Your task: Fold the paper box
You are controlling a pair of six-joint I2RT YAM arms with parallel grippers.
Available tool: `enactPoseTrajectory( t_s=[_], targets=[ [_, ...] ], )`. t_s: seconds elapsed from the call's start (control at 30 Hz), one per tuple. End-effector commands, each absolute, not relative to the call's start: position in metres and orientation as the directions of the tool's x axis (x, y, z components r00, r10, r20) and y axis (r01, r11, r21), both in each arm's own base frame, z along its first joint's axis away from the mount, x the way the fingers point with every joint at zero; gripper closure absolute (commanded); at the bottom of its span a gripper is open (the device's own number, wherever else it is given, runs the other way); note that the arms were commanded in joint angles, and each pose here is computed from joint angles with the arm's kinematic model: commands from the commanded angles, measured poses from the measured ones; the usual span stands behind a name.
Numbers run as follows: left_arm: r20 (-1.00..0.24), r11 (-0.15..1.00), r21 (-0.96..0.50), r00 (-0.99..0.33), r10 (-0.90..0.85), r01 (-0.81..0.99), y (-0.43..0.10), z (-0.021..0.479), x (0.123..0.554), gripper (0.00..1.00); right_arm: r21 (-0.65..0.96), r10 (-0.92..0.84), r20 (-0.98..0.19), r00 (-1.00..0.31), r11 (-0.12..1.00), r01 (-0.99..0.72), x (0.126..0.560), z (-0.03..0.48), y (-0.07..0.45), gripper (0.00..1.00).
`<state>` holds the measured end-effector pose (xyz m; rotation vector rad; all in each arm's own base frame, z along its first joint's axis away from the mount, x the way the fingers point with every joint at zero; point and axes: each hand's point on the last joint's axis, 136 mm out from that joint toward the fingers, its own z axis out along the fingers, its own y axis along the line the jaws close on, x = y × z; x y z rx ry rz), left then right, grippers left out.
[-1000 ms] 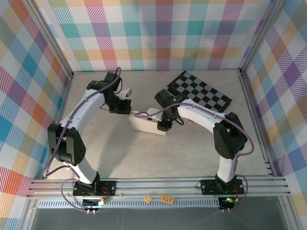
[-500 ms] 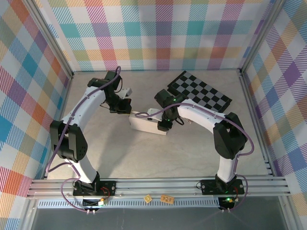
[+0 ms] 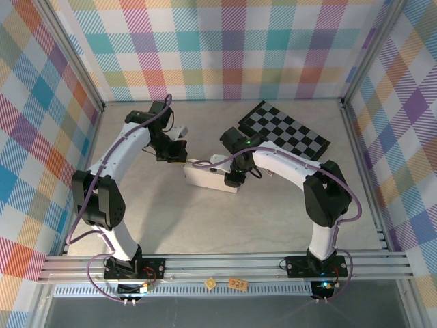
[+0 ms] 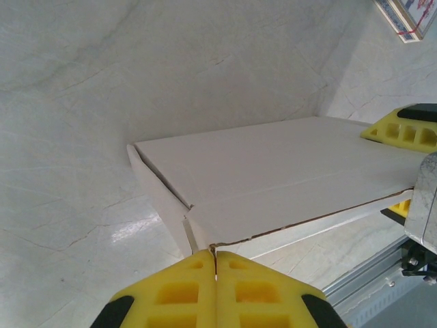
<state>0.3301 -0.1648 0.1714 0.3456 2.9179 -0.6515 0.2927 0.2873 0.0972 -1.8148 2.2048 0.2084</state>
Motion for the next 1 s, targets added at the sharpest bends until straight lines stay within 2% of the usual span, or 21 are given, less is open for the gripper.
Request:
enactPoseTrajectory(
  t_s=[0.0, 0.97],
  targets=[
    [-0.153, 0.848, -0.448, -0.959, 0.24, 0.284, -0.17, 0.177, 0.31, 1.0, -0.062, -0.941, -0.259, -0.219, 0.243, -0.968, 0.297, 0.087, 0.282, 0.72],
    [-0.166, 0.866, -0.385, -0.947, 0.274, 0.318, -0.155, 0.142, 0.294, 1.0, -0.098, -0.937, -0.263, -0.228, 0.261, -0.96, 0.306, 0.088, 0.283, 0.71]
  ],
)
